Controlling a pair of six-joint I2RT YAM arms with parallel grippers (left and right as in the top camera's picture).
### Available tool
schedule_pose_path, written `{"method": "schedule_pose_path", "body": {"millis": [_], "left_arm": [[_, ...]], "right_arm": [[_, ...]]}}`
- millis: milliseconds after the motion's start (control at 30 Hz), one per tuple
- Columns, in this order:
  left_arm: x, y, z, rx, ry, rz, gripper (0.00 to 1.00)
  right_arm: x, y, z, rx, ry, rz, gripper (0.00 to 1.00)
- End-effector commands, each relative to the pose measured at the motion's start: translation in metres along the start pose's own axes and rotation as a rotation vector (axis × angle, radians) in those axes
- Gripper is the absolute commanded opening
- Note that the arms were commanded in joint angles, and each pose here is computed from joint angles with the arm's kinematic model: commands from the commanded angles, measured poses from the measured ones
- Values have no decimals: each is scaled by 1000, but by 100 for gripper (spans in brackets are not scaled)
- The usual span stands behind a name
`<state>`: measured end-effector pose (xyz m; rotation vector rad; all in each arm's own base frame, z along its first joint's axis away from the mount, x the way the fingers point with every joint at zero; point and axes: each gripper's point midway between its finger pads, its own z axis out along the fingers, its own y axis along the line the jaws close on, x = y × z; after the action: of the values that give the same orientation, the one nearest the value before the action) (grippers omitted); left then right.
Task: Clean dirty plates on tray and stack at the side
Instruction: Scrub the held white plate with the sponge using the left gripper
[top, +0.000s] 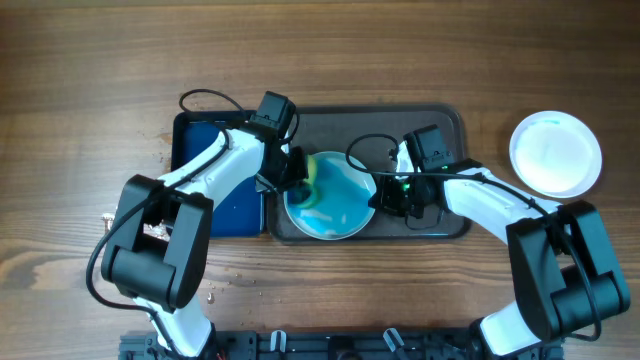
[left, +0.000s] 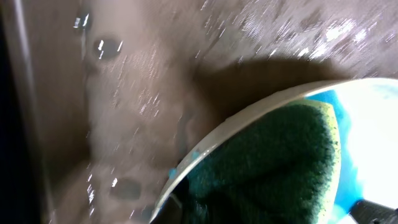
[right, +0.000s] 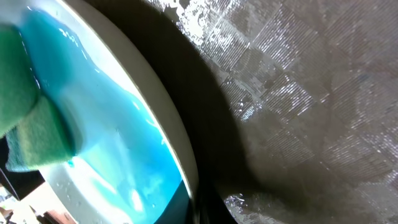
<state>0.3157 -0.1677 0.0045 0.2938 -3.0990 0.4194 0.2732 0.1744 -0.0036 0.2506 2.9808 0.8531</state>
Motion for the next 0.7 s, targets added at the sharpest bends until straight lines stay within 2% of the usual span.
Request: {"method": "schedule_pose_path", "body": {"millis": [0,100,233,300,433,600,667], "left_arm": [[32,19,18,-84,112,148,4],[78,-40,18,173,263,331,4],[116,-88,18,315,330,432,4],[116,-101,21,328,309,404,4],[96,-113,23,344,226,347,4],[45,-76,29,190,67,224,4],[15,-48,27,103,-17,162,4]], "right_arm": [[15,-42,10,146,33,66,5],[15,-42,10,147,33,67,4],[17,-43,10,152,43,72,5],[18,-44,10,154,45,73,5],[19,-45,10,157,51,77,5],[21,-46,9,162,59,79,4],[22,-46,9,162,60,79,4]]}}
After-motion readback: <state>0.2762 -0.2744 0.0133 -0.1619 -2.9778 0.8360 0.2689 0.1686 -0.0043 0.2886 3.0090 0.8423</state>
